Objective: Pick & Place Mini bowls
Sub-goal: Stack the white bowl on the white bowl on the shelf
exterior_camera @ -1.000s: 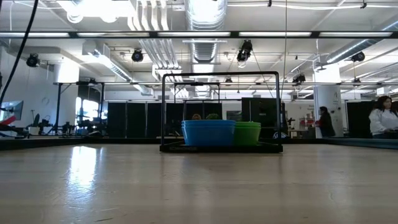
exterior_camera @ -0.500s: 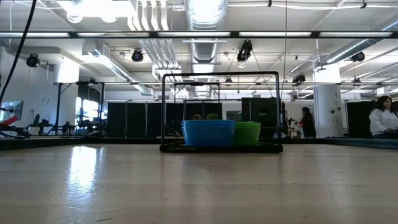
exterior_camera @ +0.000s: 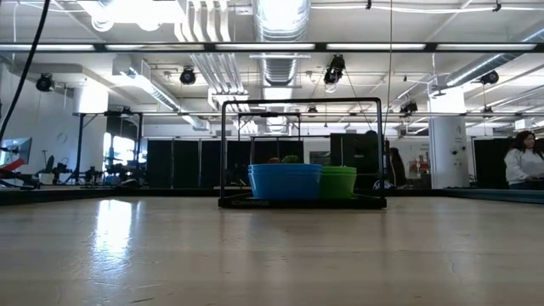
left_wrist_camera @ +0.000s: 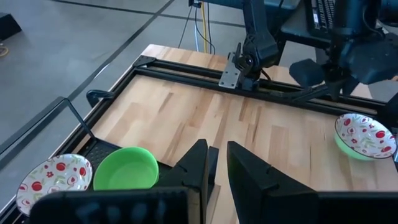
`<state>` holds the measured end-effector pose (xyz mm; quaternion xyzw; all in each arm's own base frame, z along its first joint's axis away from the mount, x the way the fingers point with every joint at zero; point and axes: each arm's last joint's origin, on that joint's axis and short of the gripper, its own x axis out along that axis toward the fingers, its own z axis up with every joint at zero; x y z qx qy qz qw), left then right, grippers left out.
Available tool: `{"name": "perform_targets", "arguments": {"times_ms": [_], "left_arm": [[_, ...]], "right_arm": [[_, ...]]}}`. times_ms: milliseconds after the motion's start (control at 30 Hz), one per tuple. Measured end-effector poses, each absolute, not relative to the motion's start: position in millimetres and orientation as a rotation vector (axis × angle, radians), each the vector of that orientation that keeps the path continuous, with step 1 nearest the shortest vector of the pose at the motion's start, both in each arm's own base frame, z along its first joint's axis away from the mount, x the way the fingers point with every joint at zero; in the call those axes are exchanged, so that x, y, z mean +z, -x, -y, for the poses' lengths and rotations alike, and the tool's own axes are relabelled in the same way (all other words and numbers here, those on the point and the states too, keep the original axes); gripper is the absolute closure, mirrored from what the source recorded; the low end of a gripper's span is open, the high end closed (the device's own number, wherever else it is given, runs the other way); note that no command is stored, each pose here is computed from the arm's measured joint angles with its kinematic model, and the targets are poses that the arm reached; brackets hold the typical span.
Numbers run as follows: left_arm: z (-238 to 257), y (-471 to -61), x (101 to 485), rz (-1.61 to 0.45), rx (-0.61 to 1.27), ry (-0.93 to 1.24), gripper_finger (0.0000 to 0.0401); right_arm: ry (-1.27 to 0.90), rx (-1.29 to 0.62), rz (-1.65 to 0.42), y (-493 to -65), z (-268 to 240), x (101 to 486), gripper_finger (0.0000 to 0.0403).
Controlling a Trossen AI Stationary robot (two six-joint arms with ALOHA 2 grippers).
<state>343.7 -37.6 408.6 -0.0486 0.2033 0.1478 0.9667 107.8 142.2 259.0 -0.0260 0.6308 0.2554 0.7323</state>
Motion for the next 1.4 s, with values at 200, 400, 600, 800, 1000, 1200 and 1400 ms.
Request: {"name": "perform_targets", "arguments": {"times_ms": [200, 400, 600, 800, 1000, 1200, 1400], "left_arm": [[38, -344, 408, -0.413, 0.297, 0.098, 0.0348], [38, -344, 406, -0.426, 0.277, 0.096, 0.0348], [39, -344, 406, -0.43, 0.26, 0.099, 0.0348], [39, -344, 406, -0.429, 0.26, 0.099, 0.0348], [39, -344, 406, -0.425, 0.259, 0.1, 0.0348], [39, -344, 406, -0.426, 0.259, 0.1, 0.0348], [39, -344, 406, -0.427, 0.26, 0.1, 0.0348]], "right_arm": [[0.043, 0.617, -1.302, -113, -148, 239, 0.0276], [0.008, 0.644, -1.211, -117, -153, 217, 0.0272], [-0.028, 0.642, -1.188, -117, -153, 202, 0.028], [-0.026, 0.626, -1.211, -114, -148, 186, 0.0278], [-0.07, 0.663, -1.137, -114, -149, 171, 0.028], [-0.068, 0.661, -1.14, -112, -146, 160, 0.0281], [-0.062, 0.657, -1.155, -109, -143, 154, 0.0282]]}}
